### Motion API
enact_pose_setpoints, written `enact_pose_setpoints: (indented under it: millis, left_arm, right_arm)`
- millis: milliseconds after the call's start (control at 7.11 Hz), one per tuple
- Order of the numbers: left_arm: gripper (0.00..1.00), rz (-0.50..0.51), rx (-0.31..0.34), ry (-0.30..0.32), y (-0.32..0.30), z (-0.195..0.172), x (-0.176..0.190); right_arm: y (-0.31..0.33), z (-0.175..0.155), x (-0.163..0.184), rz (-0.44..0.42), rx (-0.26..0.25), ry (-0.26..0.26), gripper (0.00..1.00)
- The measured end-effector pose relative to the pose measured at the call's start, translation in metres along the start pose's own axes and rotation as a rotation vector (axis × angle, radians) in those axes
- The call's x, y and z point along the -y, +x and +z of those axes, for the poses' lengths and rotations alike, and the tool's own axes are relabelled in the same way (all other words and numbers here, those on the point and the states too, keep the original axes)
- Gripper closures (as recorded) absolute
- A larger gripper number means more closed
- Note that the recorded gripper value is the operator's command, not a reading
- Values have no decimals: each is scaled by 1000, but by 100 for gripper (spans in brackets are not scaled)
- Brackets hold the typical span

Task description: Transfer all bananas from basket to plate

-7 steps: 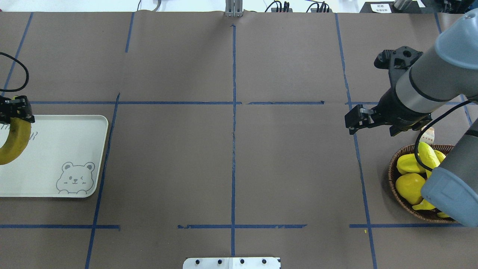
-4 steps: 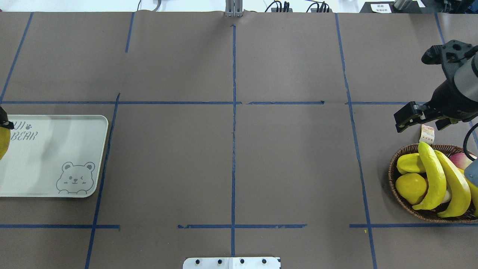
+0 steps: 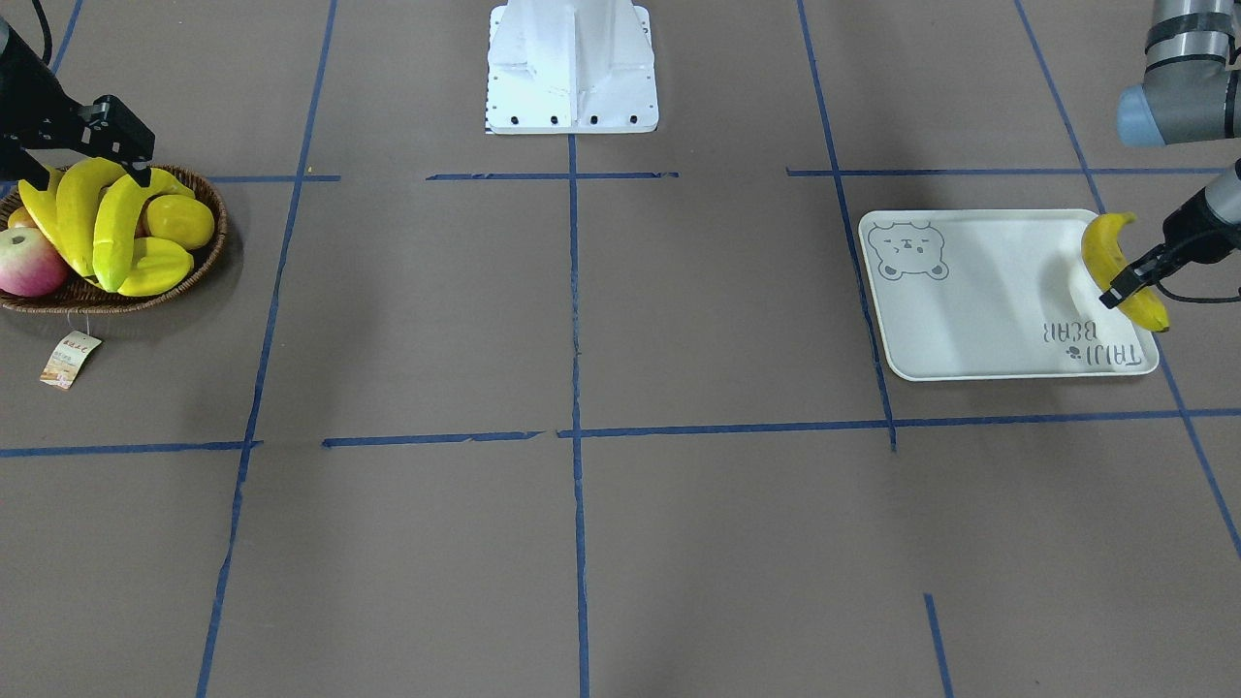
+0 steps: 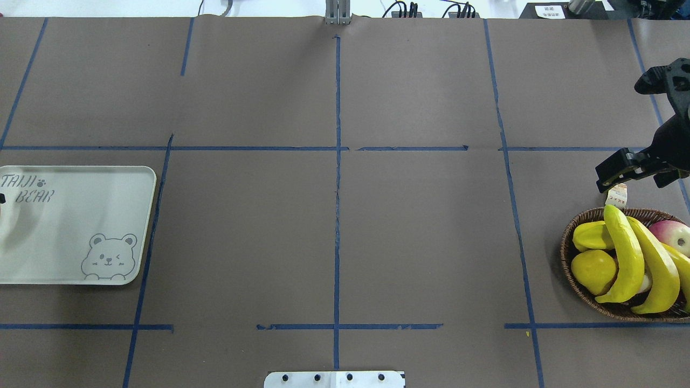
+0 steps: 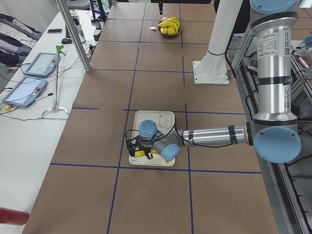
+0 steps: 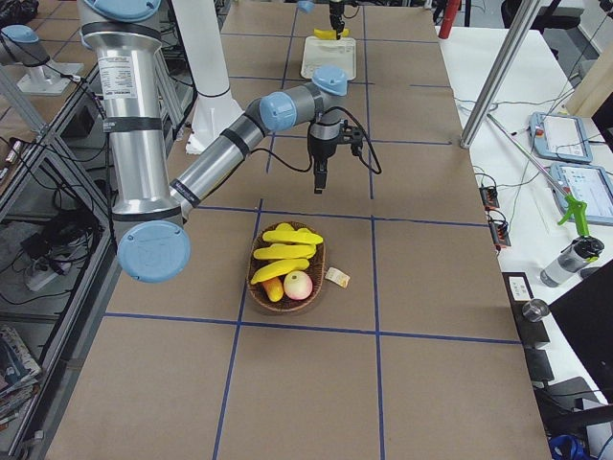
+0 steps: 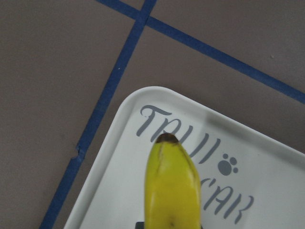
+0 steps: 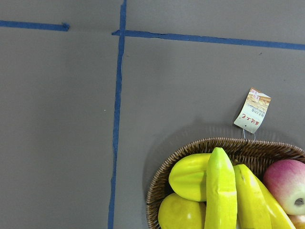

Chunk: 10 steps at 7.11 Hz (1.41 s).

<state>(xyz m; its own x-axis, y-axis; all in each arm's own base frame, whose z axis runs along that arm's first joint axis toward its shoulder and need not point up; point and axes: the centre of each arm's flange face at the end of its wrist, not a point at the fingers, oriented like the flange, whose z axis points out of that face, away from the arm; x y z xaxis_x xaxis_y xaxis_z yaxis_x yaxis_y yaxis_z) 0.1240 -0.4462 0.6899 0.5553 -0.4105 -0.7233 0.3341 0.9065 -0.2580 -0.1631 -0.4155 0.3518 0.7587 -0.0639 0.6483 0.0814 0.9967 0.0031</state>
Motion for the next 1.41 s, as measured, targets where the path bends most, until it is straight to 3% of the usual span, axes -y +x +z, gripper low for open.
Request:
enact_pose_setpoints:
  millis: [562, 844, 984, 1406]
  left_arm:
    - [88, 0, 0, 2, 15, 15, 21]
    - [52, -27, 2, 5, 15, 17, 24]
    - [1, -34, 2, 5, 14, 17, 24]
    - [0, -12, -19, 13, 11, 14, 21]
  right_arm:
    - [1, 1, 1, 3, -3, -1, 0]
    - [1, 0, 0, 8, -2, 0, 0]
    - [1, 0, 0, 10, -2, 1, 0]
    - [0, 0, 0, 12, -1, 1, 0]
